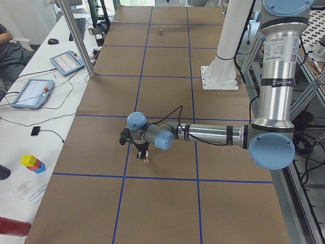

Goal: Assemble PPR valve and pipe with both arms
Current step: 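Lower the left gripper onto the brass valve and close on it, then lift the valve with the left gripper and carry it toward table center, then lower the valve upright at table center and open the left gripper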

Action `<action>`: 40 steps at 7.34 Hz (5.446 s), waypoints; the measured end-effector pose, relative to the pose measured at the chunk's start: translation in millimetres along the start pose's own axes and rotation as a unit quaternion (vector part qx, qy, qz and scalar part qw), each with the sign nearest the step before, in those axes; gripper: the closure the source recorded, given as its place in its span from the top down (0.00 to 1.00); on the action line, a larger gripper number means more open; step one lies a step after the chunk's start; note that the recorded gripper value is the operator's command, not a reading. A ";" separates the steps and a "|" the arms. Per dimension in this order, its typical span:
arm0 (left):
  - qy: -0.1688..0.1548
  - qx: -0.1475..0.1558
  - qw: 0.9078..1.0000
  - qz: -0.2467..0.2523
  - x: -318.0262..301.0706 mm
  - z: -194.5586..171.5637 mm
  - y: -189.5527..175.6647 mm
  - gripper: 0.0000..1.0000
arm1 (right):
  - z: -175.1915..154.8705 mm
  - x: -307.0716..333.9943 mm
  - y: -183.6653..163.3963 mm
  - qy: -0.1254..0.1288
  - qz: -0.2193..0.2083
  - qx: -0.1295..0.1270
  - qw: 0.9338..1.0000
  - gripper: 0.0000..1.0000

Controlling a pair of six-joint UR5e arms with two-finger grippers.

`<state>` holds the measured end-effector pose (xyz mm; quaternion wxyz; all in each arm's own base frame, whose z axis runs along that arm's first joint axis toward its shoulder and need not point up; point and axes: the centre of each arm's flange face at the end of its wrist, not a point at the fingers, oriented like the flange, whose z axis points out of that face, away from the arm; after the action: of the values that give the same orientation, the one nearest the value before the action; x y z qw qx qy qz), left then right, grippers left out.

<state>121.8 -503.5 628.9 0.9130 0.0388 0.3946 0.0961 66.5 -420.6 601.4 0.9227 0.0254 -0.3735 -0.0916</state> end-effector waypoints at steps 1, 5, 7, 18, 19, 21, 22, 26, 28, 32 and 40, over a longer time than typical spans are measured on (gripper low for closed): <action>0.001 0.005 1.000 0.004 5.7 -5.9 -1.5 0.00 | 0.0 -0.4 -0.1 0.000 0.000 0.000 1.000 1.00; 0.027 0.047 0.998 -0.033 87.2 -55.9 -33.3 0.00 | -1.1 -6.2 -4.1 -0.010 -0.007 0.007 1.000 1.00; 0.053 0.044 0.995 -0.067 189.8 -71.1 -69.2 0.00 | -0.3 -11.4 -7.3 -0.020 -0.014 0.010 1.000 1.00; 0.010 0.007 0.989 -0.149 660.6 -16.0 -157.8 0.00 | 25.0 -56.7 -28.0 -0.027 -0.055 0.013 0.998 1.00; 0.006 0.008 0.989 -0.149 665.2 -12.5 -160.1 0.00 | 25.4 -56.6 -27.5 -0.027 -0.054 0.013 0.998 1.00; 0.002 0.005 0.989 -0.148 671.0 -5.9 -160.0 0.00 | 25.6 -56.6 -27.2 -0.028 -0.054 0.013 0.998 1.00; 0.000 0.003 0.989 -0.147 674.3 -2.2 -159.4 0.00 | 25.6 -56.6 -27.2 -0.028 -0.054 0.013 0.998 1.00; -0.002 0.002 0.989 -0.145 683.9 0.9 -160.2 0.00 | 26.4 -56.0 -25.9 -0.029 -0.053 0.011 0.998 1.00; -0.004 0.002 0.989 -0.146 683.3 2.8 -160.7 0.00 | 26.5 -56.0 -25.6 -0.030 -0.052 0.011 0.998 1.00; -0.008 0.002 0.989 -0.146 681.7 6.4 -160.8 0.66 | 26.6 -56.0 -25.6 -0.030 -0.051 0.011 0.998 1.00; 0.026 0.027 0.990 -0.134 660.8 -34.9 -146.3 0.84 | 37.4 -71.5 -32.9 -0.031 -0.032 0.018 0.999 1.00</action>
<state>560.4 -510.6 112.3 0.9056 0.0080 0.4224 -0.0365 -14.8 -438.6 575.6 0.9068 0.0512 -0.4024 -0.1148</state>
